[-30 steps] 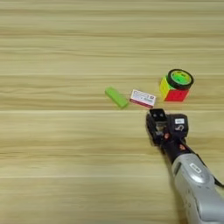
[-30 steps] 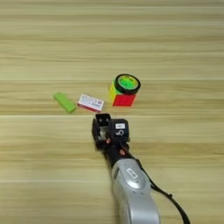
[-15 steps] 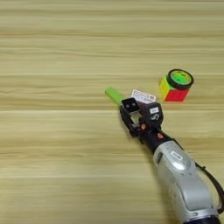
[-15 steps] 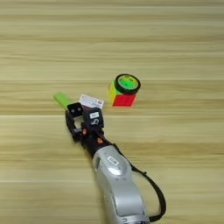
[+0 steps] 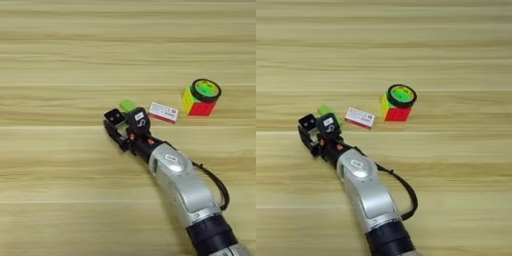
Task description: Move the objects on the table
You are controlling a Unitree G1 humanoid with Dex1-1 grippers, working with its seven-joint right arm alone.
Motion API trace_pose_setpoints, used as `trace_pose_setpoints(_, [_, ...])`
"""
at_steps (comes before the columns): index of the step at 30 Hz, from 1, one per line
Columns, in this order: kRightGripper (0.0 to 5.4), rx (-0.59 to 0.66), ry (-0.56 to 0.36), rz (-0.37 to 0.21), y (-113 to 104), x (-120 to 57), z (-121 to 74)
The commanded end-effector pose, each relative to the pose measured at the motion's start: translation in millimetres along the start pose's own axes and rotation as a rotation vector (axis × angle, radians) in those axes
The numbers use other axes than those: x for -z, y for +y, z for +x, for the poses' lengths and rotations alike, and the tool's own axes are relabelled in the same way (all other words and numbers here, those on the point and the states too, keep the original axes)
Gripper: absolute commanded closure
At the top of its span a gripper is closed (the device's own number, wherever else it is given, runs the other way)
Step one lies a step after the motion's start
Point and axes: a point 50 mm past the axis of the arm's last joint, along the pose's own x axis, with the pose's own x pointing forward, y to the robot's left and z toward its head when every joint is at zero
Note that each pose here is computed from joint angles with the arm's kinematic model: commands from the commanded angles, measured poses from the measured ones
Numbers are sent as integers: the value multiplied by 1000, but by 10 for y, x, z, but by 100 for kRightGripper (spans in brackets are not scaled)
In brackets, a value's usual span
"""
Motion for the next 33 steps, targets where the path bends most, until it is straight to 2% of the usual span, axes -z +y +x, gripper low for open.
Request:
trace_pose_setpoints(1, [292, -18, -109, -41, -38, -315, 274])
trace_pose_setpoints(7, [292, -13, -81, -48, -115, -280, 448])
trace_pose_setpoints(11, [292, -14, -68, -49, -137, -239, 495])
trace_pose_setpoints(13, [251, -14, -67, -50, -142, -228, 506])
trace_pose_setpoints(19, [181, -10, -81, -55, -147, -238, 514])
trace_pose_setpoints(24, [127, 28, -161, -108, -194, -378, 427])
trace_pose_setpoints(27, [99, 83, -219, -146, -274, -477, 309])
trace_pose_setpoints(33, [34, 163, -258, -163, -416, -541, 82])
